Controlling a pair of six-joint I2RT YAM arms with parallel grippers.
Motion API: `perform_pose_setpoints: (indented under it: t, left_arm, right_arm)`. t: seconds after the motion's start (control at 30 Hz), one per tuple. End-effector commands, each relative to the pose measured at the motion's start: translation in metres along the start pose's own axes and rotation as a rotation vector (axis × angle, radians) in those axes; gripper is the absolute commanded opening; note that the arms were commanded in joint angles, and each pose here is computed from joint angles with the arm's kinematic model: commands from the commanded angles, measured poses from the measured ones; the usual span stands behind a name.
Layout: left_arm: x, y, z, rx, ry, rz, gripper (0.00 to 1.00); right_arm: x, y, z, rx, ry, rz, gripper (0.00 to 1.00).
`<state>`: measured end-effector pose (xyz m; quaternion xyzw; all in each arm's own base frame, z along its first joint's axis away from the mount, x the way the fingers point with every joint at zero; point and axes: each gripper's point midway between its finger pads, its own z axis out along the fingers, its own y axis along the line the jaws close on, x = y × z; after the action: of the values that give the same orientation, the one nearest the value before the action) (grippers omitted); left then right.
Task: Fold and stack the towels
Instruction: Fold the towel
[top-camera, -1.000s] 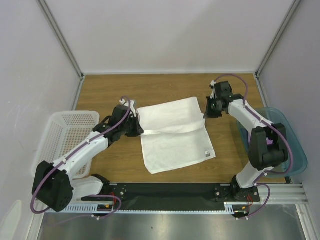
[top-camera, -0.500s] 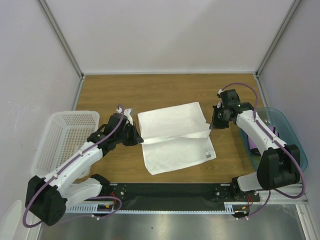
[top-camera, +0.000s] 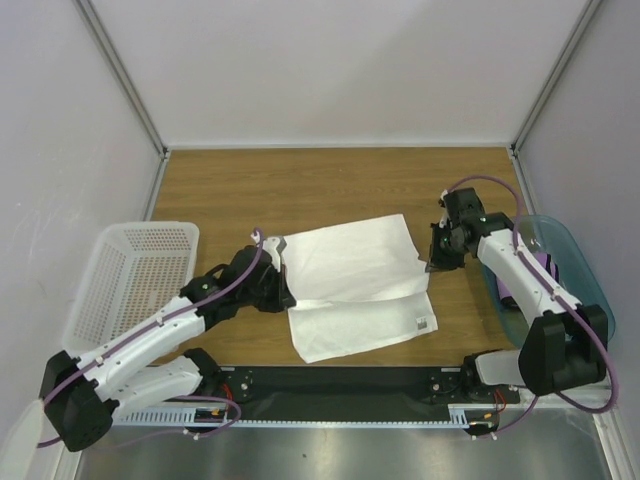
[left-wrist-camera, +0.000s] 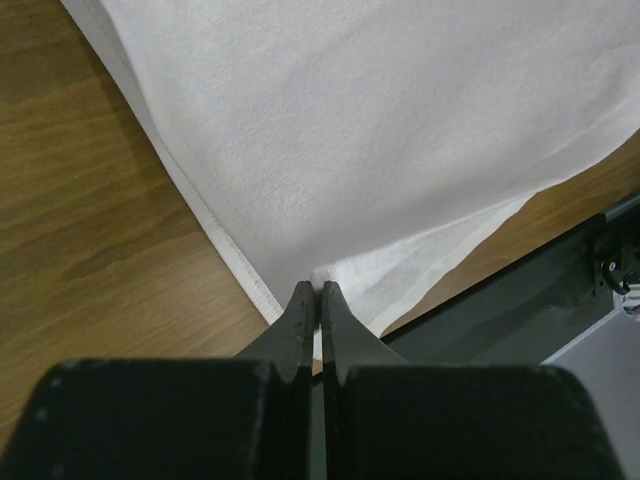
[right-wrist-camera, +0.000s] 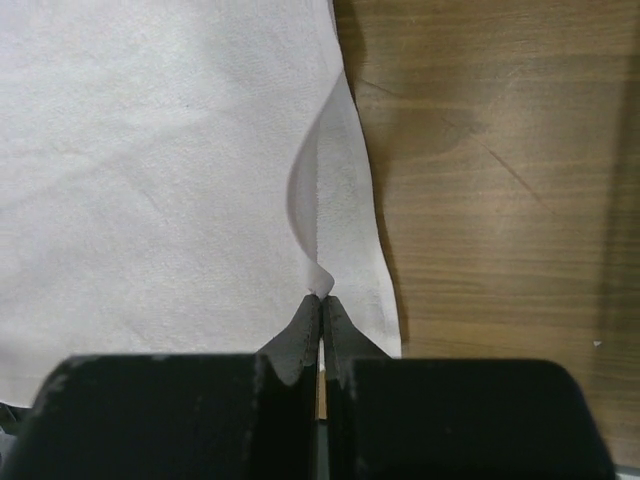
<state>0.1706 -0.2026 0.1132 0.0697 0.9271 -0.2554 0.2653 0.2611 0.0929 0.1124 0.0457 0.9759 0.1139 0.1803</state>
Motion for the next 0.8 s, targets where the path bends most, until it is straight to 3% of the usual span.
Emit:
perform_pose_setpoints:
  t: [0.0, 0.27, 0.77]
  left_arm:
    - [-0.002, 0.002, -0.009, -0.035, -0.039, -0.001, 0.00]
    - [0.002, -0.018, -0.023, 0.047, -0.065, 0.060, 0.00]
    - [0.057, 0.006, 0.006, -0.089, 0.099, 0.043, 0.00]
  right_arm:
    - [0.001, 0.001, -0.020, -0.009, -0.044, 0.005, 0.00]
    - [0.015, -0.001, -0.040, -0.017, -0.074, 0.014, 0.00]
    - [0.075, -0.006, -0.010, -0.012, 0.148, 0.071, 0.00]
